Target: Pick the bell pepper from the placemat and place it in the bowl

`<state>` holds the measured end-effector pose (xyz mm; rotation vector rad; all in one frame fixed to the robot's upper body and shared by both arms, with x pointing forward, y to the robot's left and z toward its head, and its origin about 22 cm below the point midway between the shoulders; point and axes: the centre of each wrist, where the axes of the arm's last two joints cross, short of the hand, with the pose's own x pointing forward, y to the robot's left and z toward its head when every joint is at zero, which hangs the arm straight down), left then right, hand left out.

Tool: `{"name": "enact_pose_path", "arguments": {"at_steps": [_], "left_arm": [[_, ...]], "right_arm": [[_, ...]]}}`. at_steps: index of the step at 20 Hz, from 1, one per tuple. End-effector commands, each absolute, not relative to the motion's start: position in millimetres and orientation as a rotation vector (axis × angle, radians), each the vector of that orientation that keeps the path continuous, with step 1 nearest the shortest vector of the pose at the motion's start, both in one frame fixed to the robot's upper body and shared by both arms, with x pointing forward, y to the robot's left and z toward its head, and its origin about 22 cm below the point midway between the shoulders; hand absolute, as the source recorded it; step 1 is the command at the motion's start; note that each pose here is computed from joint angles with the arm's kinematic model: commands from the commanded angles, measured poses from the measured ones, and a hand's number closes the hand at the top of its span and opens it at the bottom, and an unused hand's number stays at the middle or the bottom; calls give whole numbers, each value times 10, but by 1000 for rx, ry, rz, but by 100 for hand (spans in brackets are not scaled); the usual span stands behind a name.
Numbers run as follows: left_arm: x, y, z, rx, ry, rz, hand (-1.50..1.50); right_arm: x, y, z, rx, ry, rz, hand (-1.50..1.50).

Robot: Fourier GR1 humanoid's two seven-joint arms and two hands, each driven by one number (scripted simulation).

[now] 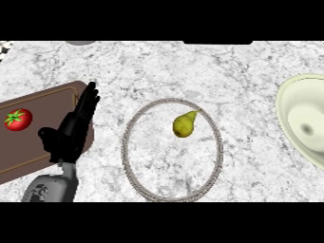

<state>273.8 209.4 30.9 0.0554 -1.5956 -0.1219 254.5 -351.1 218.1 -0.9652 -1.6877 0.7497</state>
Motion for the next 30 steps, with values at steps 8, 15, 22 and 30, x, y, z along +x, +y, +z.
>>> {"name": "enact_pose_path", "arguments": {"at_steps": [8,15,22,30], "left_arm": [[2844,2089,345,39,-1591,-113,0],[2705,2087,95,73,-1591,-117,0],[2668,2161,266,58,-1604,-97,0],[2555,2132,237,74,-1592,-108,0]], "right_arm": [[3018,-4215,1257,-876,-1510,812,150],[3057,-4374,1010,-574,-1499,796,-150],[3211,-4419,1206,-493,-1779,570,-150],[3018,-4821,1389,-441,-1795,305,-150]]}}
